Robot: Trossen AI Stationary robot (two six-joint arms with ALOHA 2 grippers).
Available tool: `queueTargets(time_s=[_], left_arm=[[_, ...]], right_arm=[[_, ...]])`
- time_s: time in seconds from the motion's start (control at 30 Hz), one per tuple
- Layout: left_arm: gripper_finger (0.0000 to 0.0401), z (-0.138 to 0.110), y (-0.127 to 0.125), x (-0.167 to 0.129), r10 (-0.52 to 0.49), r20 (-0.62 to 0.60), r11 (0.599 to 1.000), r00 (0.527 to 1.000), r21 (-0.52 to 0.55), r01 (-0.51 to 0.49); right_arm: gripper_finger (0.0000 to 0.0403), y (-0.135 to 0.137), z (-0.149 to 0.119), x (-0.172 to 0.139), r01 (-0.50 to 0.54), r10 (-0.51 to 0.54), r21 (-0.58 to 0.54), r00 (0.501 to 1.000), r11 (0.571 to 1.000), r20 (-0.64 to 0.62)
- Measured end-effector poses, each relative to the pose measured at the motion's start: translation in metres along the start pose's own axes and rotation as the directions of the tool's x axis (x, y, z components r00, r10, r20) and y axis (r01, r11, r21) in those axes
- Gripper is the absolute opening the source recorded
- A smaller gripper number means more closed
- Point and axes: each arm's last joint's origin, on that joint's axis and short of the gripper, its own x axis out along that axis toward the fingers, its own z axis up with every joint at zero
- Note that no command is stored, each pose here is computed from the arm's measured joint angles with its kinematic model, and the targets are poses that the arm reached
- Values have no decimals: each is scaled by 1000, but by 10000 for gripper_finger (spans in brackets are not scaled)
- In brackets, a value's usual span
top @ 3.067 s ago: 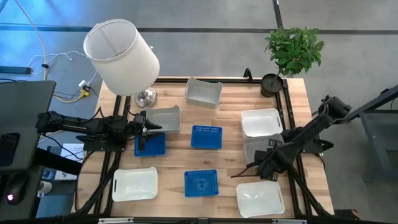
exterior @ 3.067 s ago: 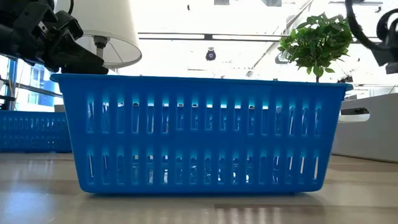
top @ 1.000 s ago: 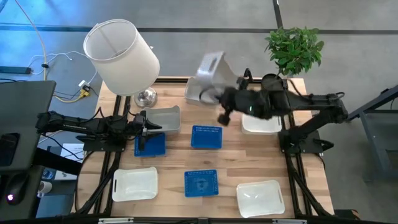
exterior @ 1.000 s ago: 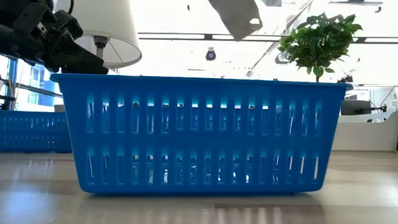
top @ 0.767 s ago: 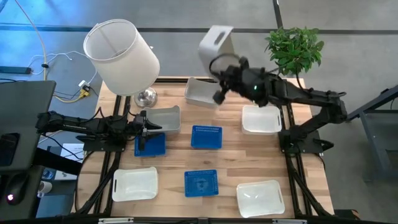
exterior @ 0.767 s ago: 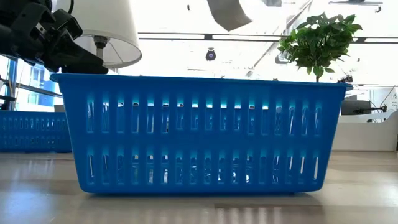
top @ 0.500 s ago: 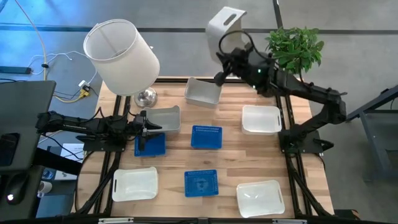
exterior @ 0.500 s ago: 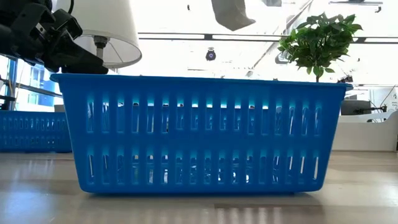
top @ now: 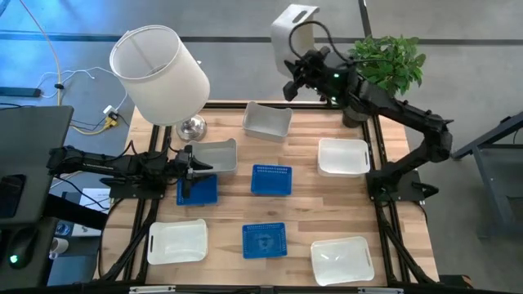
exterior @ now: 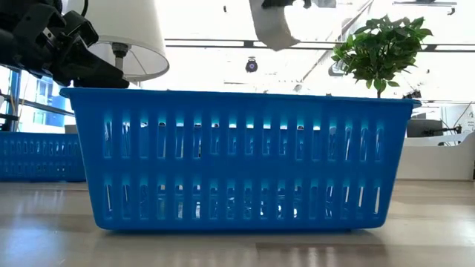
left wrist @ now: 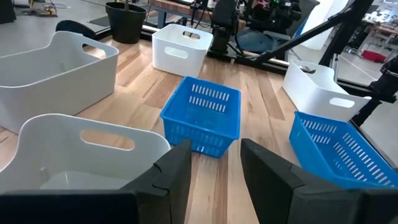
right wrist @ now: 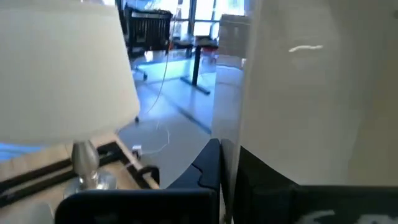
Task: Stack baskets by color
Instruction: Stack the bottom gray bin on top of the top gray bin
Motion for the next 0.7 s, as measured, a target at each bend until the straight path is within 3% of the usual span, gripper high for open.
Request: queueTargets(time_s=[0.3, 0.7], left_arm=[[129, -1, 0, 0, 1, -6, 1000, 1000, 1, -1], [129, -2, 1, 0, 8, -25, 1000, 1000, 4, -7]], right_arm=[[0, 19, -45, 44, -106, 92, -56, 971, 993, -220], [0, 48, -102, 73, -199, 120, -114, 863, 973, -490]])
